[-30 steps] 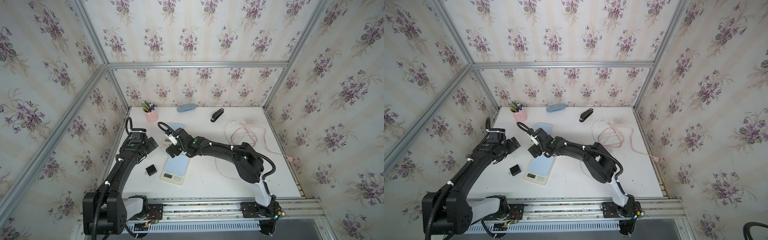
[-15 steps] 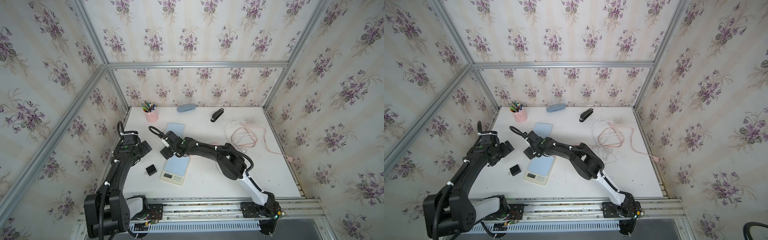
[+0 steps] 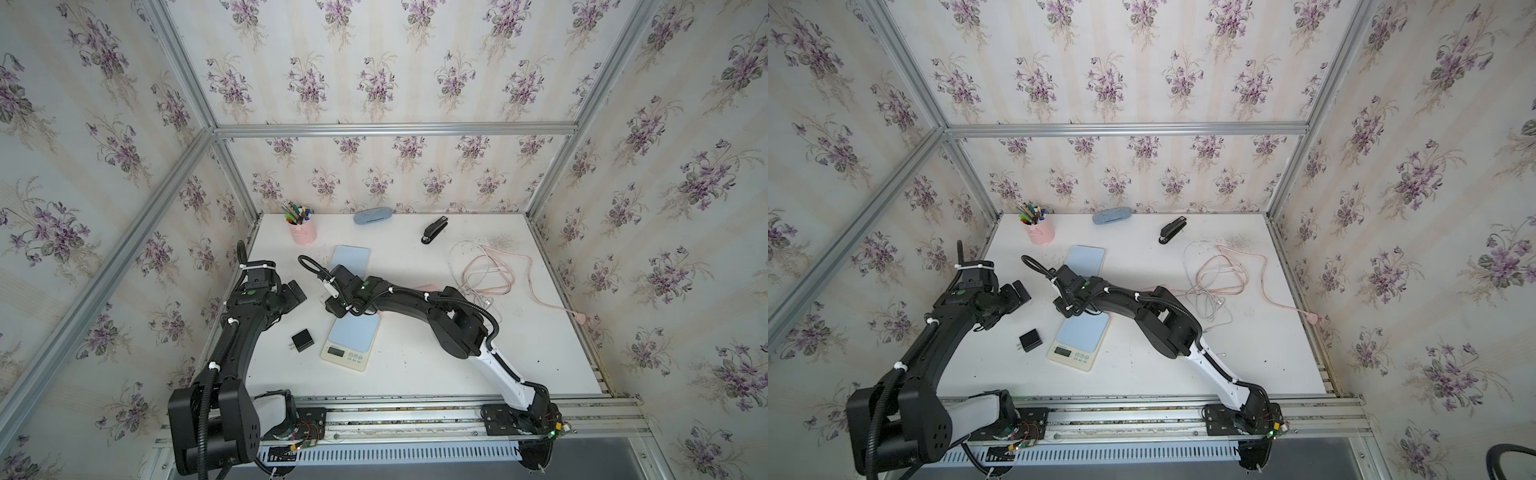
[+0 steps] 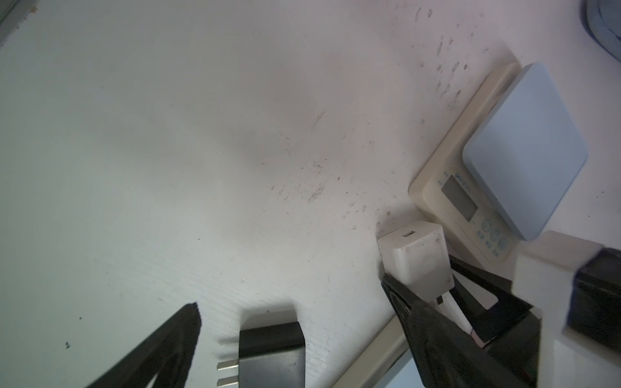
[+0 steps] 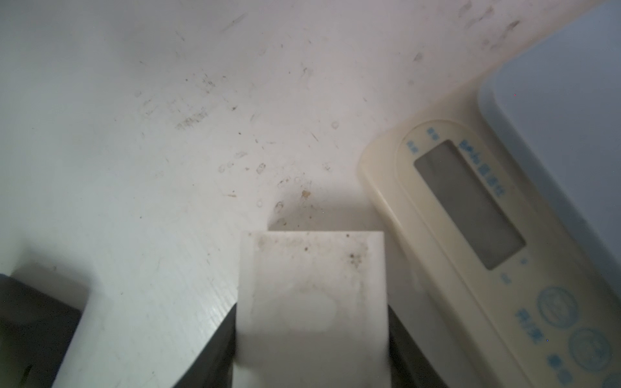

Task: Charge the electronic scale
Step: Pick up the plug from the center of the board.

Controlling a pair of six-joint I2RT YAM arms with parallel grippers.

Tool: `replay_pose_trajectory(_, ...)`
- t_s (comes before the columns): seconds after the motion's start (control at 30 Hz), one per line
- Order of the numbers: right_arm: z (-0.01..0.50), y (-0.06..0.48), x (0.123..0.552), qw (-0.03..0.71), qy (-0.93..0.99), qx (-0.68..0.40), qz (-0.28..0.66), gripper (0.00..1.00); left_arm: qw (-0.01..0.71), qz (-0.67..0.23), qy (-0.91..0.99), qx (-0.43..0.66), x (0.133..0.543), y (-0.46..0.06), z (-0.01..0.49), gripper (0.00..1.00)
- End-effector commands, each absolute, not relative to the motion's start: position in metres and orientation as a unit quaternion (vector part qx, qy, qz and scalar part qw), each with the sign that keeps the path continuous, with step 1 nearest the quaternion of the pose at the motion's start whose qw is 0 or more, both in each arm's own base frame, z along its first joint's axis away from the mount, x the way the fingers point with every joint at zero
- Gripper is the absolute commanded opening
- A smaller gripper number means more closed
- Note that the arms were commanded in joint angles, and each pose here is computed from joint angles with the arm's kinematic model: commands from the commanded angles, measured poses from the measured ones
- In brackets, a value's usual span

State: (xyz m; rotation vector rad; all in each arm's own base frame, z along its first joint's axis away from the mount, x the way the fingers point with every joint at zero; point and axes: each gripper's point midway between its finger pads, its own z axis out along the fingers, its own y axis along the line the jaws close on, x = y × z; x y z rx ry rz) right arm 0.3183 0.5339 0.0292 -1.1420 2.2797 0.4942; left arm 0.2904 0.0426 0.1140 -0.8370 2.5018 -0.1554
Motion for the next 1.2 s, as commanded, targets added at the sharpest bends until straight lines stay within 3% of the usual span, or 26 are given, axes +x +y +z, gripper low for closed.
replay_pose_trajectory(0.0,0.066,0.546,0.315,0.293,0.823,-0.435,0.219,0.41,0.281,-0.064,0.917,-0.276,0.298,0.040,0.132,0.99)
replay_pose_trajectory(0.13,0.122,0.546,0.322,0.329,0.804,-0.426,0.252,0.37,0.342,-0.079,0.908,-0.231,0.306,0.033,0.164,0.99)
replay_pose_trajectory(0.23,0.163,0.529,0.335,0.345,0.799,-0.413,0.269,0.36,0.409,-0.106,0.896,-0.139,0.317,0.011,0.199,0.99)
replay_pose_trajectory(0.4,0.201,0.460,0.348,0.327,0.811,-0.389,0.292,0.35,0.565,-0.218,0.794,0.043,0.319,-0.053,0.274,0.99)
replay_pose_trajectory(0.47,0.203,0.428,0.343,0.305,0.822,-0.384,0.289,0.35,0.588,-0.251,0.763,0.099,0.321,-0.077,0.290,0.99)
replay_pose_trajectory(0.57,0.202,0.382,0.329,0.274,0.839,-0.381,0.274,0.37,0.570,-0.269,0.747,0.214,0.324,-0.127,0.290,0.99)
replay_pose_trajectory(0.83,0.197,0.302,0.291,0.188,0.873,-0.348,0.285,0.39,0.553,-0.209,0.636,0.495,0.309,-0.241,0.275,0.99)
replay_pose_trajectory(1.17,0.194,0.274,0.272,0.135,0.873,-0.355,0.307,0.39,0.531,-0.146,0.558,0.621,0.307,-0.294,0.242,0.99)
